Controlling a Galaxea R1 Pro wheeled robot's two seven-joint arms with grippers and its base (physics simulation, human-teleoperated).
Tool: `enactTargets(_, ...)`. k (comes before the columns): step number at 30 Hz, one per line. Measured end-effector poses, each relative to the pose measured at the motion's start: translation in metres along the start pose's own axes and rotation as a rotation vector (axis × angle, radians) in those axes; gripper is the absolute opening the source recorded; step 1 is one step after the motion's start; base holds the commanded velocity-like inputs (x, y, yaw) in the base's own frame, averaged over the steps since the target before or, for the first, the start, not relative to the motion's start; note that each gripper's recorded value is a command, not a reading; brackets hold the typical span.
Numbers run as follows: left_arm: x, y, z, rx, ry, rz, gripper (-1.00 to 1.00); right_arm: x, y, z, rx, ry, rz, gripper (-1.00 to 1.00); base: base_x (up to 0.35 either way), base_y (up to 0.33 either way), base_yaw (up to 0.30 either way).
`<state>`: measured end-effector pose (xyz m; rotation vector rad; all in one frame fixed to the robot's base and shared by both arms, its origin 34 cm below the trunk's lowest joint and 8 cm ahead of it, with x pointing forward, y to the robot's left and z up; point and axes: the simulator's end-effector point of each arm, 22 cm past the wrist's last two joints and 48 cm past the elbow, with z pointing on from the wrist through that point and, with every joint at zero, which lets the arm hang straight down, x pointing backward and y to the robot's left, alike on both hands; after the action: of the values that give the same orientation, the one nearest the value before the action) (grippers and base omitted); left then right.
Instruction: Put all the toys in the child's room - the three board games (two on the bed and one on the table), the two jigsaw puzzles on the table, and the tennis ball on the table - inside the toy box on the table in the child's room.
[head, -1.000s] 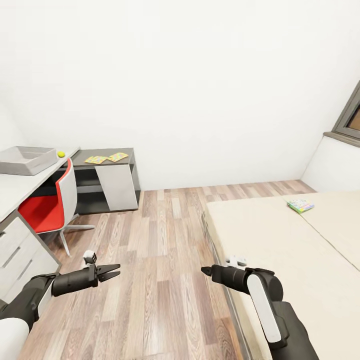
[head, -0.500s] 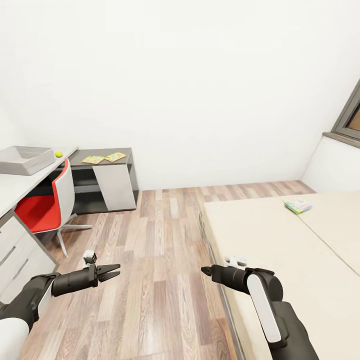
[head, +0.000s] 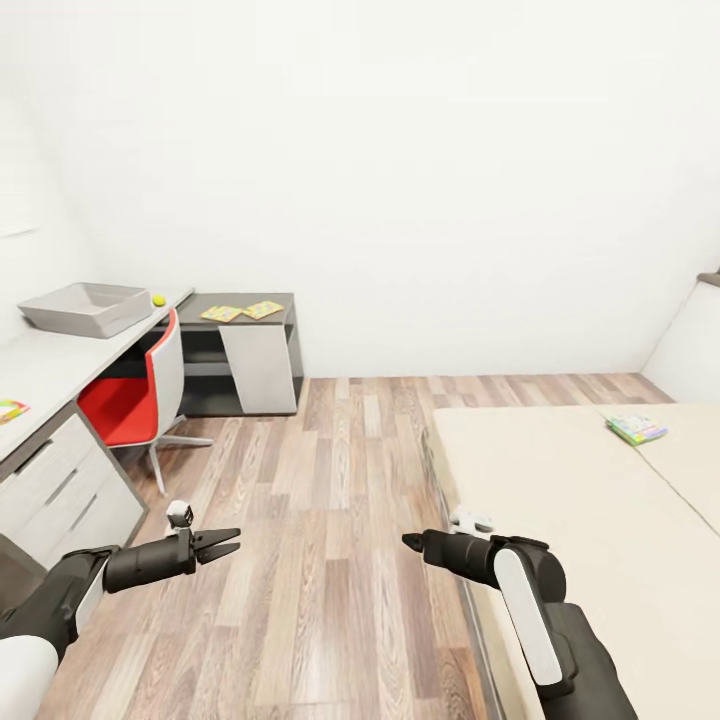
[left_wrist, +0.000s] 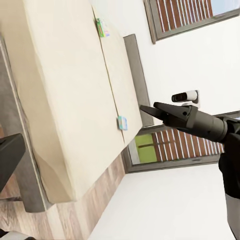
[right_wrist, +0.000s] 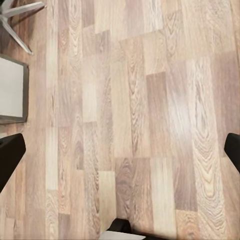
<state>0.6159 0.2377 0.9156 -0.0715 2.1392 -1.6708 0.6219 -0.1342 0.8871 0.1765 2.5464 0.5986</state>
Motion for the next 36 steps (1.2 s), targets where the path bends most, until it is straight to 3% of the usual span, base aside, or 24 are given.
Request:
enactTargets(20,0.0011,-0.0011,0.0033,0.007,0.001,0.000,1.00,0.0000,0.0001,0.0000,-0.001,0.000,0.001,1.00,-0.041,-0.006,0.005)
enactTargets(36,0.0006,-0.0019,0.0045,0.010,-0.002,0.029,1.00,0.0000,0.0001,0.0000,-0.001,0.000,0.001,1.00,0.000,-0.008,0.000)
